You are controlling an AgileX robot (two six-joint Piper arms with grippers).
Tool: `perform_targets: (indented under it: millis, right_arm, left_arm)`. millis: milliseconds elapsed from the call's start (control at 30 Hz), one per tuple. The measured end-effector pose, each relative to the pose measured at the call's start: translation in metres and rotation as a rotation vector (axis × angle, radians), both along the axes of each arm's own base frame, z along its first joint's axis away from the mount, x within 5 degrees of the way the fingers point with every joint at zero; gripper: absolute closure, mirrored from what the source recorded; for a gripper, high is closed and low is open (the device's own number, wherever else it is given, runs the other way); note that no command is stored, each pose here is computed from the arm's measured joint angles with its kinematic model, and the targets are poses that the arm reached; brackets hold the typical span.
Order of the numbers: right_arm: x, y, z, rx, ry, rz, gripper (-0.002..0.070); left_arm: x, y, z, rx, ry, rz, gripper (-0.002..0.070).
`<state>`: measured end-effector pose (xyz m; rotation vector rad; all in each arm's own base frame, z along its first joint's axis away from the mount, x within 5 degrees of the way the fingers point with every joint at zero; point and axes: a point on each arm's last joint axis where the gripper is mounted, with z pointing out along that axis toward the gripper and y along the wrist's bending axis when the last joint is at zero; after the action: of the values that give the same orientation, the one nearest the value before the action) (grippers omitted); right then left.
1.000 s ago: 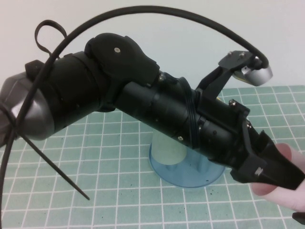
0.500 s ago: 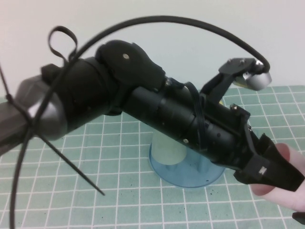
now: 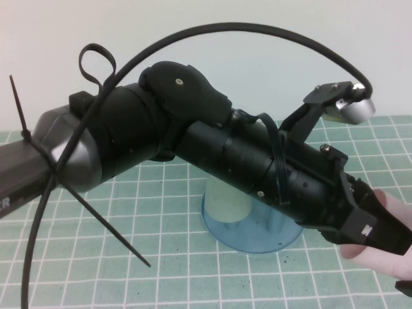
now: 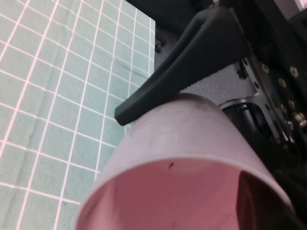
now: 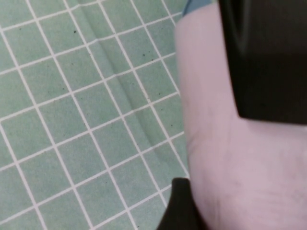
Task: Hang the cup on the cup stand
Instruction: Adjust the cup with two arms
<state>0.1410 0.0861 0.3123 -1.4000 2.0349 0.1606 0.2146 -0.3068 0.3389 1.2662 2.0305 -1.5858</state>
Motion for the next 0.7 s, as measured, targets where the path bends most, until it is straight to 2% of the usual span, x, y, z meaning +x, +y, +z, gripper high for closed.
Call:
perform_targets:
  millis: [233, 433, 700]
  right_arm:
    - [0.0008, -0.0005, 0.0001, -0.004, -0.007, -0.006, 0.0102]
    - [0.0024, -0.0033, 0.0001, 0.007, 0.015, -0.09, 0.0101]
    - [-0.005, -0.0096, 0.0084, 0.003, -0.032, -0.11, 0.01]
  left_arm:
    - [0.0005, -0.0014, 0.0026, -0.028, 0.023, 0.013, 0.0674]
    - [0.0003, -0.0025, 0.0058, -0.061, 0.041, 0.017, 0.0674]
    - [0.0003, -0.0034, 0.009, -0.094, 0.058, 0.021, 0.0674]
